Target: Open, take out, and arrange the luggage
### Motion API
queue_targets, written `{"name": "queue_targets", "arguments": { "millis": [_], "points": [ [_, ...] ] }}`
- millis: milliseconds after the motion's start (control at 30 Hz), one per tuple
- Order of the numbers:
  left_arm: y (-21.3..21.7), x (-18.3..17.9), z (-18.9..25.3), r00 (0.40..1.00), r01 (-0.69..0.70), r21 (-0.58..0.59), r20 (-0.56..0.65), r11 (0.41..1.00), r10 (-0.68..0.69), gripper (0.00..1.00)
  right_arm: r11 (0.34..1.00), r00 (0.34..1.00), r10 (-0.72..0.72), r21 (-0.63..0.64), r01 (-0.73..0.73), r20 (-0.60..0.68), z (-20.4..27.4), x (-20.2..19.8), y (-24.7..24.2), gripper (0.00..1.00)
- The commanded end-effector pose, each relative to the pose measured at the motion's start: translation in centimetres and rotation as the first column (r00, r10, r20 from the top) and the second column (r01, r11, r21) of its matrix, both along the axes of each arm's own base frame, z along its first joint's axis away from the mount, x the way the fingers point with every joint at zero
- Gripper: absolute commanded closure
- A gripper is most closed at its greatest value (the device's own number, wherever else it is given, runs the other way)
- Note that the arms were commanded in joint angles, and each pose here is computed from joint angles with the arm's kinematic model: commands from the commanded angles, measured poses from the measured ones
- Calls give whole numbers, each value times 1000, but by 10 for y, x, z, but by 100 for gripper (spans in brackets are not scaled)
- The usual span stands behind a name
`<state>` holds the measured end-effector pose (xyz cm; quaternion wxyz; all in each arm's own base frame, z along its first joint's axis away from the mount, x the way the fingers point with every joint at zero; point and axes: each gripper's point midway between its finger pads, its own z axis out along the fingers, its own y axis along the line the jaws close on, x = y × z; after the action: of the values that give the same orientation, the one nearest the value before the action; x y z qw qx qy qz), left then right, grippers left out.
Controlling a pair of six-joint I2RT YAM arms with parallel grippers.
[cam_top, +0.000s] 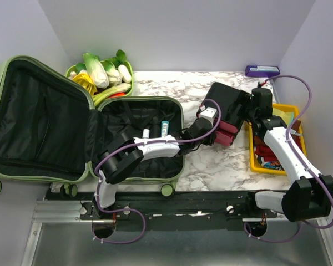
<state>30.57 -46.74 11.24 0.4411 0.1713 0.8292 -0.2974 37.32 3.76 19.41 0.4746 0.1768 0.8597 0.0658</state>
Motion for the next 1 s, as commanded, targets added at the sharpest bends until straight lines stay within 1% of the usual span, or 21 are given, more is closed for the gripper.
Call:
{"name": "queue_targets", "arguments": {
  "millis": [0, 200, 267, 300, 333, 400, 500, 533, 667, 700, 733, 767, 800, 833, 867, 933, 967],
  "points": [
    [-15, -40, 11, 996, 54, -92, -60, 994, -59, 95, 998, 997, -47, -52, 44, -68, -18, 6, -16, 9],
    [-19, -65, 1, 996, 21, -91, -89, 996, -29, 95, 996, 993, -77, -40, 74, -85, -24, 8, -21, 9],
    [-19, -71, 1, 996, -19, -96, -90, 995, 11, 95, 996, 993, -81, -43, 78, -88, -25, 7, -22, 9],
    [-23, -82, 1, 996, -13, -96, -91, 995, 5, 95, 996, 993, -82, -45, 78, -89, -26, 5, -23, 9],
    [-23, -85, 1, 996, -28, -100, -92, 995, 18, 95, 996, 993, -80, -44, 77, -88, -26, 5, -23, 9],
    [-23, -93, 0, 992, -58, -118, -114, 991, 45, 94, 997, 993, -77, -37, 74, -91, -27, 5, -22, 9],
    [-23, -97, 2, 993, -76, -104, -95, 992, 67, 84, 998, 993, -66, -26, 64, -96, -29, 4, -19, 9],
    [-24, -103, -1, 994, -70, -88, -92, 994, 62, 82, 998, 994, -62, -24, 60, -93, -29, 3, -18, 9],
    [-28, -104, -1, 993, -73, -86, -103, 994, 64, 79, 998, 995, -57, -20, 56, -81, -25, 2, -17, 9],
    [-29, -105, 0, 992, -76, -90, -104, 993, 67, 75, 998, 995, -57, -21, 55, -80, -24, 1, -17, 9],
    [-29, -106, 1, 993, -71, -90, -100, 993, 62, 68, 998, 995, -57, -22, 56, -77, -23, 1, -18, 9],
    [-28, -105, 5, 993, -73, -96, -94, 993, 64, 52, 998, 995, -58, -21, 57, -77, -24, 1, -18, 9],
    [-27, -104, 7, 993, -81, -97, -93, 992, 72, 44, 998, 996, -54, -23, 53, -76, -23, 0, -18, 8],
    [-26, -104, 9, 994, -76, -93, -85, 993, 68, 42, 998, 996, -55, -25, 53, -73, -22, 1, -18, 7],
    [-26, -104, 16, 995, -77, -100, -77, 992, 69, 34, 998, 996, -53, -29, 52, -67, -20, 1, -19, 6],
    [-24, -104, 20, 996, -70, -88, -64, 994, 64, 23, 998, 997, -50, -40, 48, -51, -13, 1, -20, 3],
    [-27, -104, 27, 996, -65, -95, -63, 993, 59, 12, 998, 998, -46, -44, 45, -41, -9, 2, -20, 2]
  ]
}}
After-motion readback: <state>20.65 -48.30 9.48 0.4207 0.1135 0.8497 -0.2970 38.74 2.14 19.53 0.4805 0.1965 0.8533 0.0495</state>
